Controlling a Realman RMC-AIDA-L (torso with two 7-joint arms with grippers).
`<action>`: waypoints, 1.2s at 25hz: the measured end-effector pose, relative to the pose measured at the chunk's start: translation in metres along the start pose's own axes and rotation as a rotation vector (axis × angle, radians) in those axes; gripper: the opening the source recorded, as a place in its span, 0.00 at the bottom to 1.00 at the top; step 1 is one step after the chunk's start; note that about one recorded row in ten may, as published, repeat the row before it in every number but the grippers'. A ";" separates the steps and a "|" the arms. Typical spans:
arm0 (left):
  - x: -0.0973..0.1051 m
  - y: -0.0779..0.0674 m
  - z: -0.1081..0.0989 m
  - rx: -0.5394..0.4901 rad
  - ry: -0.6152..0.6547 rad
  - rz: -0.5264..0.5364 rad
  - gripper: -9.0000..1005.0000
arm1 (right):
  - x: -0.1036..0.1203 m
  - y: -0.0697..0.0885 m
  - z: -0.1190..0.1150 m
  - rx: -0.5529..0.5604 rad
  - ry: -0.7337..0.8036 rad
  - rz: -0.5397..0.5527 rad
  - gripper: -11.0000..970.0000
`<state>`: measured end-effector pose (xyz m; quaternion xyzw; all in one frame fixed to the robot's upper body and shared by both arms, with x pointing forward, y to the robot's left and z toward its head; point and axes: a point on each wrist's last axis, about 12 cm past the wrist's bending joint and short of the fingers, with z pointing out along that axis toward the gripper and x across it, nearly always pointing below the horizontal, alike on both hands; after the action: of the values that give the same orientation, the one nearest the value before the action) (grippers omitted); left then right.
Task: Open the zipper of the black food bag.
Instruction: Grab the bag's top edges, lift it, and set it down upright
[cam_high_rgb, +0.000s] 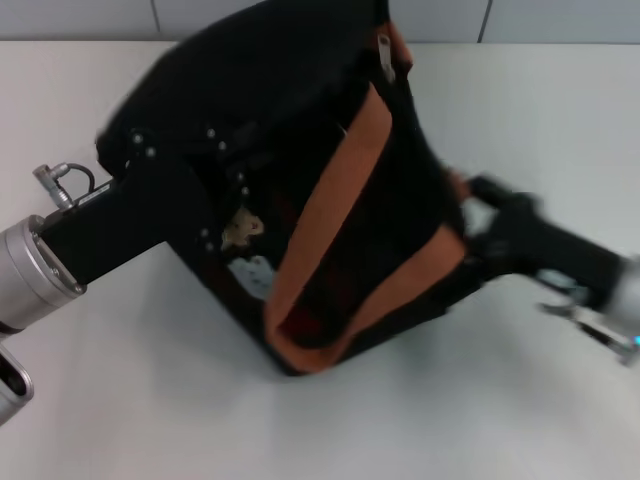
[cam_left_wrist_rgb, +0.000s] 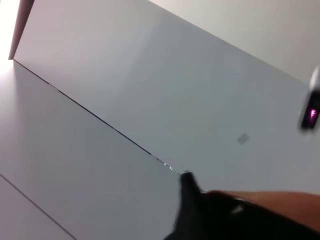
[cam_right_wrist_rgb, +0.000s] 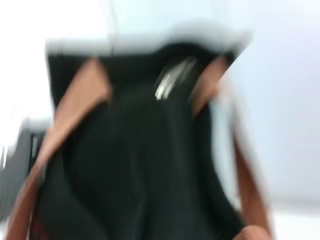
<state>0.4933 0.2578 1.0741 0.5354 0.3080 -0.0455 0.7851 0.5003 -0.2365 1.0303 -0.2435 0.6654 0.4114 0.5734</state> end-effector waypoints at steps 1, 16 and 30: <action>0.000 0.000 0.000 0.001 0.001 -0.001 0.10 | 0.000 0.001 -0.011 0.033 -0.049 0.000 0.86; -0.001 -0.006 0.002 0.006 -0.001 0.014 0.09 | 0.001 0.006 -0.055 0.203 -0.230 -0.024 0.86; 0.000 -0.001 0.005 0.008 -0.013 0.044 0.09 | -0.009 0.020 -0.068 0.261 -0.462 -0.062 0.86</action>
<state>0.4949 0.2531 1.0741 0.5448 0.2911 -0.0330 0.7857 0.4485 -0.2833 1.0447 -0.0872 0.5565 0.3489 0.7490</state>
